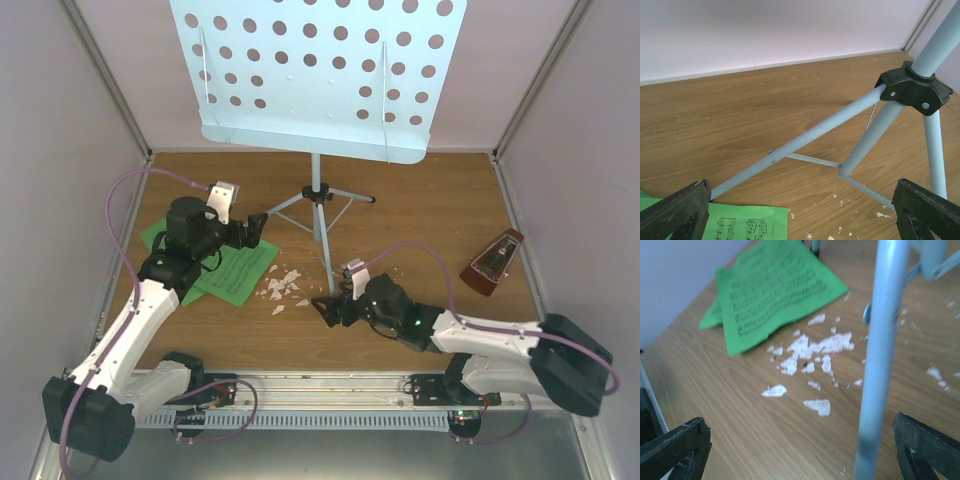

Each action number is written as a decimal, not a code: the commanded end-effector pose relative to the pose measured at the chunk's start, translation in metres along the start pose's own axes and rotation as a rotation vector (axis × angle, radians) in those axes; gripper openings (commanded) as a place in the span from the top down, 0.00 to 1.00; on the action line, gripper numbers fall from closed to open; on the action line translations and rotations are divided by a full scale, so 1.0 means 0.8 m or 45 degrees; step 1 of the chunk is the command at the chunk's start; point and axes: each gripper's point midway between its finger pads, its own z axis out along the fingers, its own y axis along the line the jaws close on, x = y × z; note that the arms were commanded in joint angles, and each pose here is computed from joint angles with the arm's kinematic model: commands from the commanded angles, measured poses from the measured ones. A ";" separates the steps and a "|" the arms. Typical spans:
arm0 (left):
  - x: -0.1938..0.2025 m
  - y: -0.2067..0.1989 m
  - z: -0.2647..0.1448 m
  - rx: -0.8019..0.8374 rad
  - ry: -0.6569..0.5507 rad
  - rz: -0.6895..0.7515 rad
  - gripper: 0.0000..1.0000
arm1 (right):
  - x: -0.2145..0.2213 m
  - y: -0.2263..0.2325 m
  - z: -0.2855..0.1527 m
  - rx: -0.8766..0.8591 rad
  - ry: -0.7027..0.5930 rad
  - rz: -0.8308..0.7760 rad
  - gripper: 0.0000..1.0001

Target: Pack up the instrument practice props

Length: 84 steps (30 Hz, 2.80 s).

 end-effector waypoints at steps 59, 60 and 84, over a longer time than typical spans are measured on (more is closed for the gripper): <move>-0.001 -0.031 0.003 0.030 -0.018 0.074 0.01 | -0.279 -0.067 0.007 -0.584 -0.301 0.579 0.42; -0.002 -0.031 0.003 0.028 -0.020 0.073 0.01 | -0.279 -0.065 0.008 -0.594 -0.298 0.575 0.43; -0.003 -0.032 0.003 0.031 -0.017 0.069 0.01 | -0.281 -0.078 0.026 -0.544 -0.316 0.494 0.63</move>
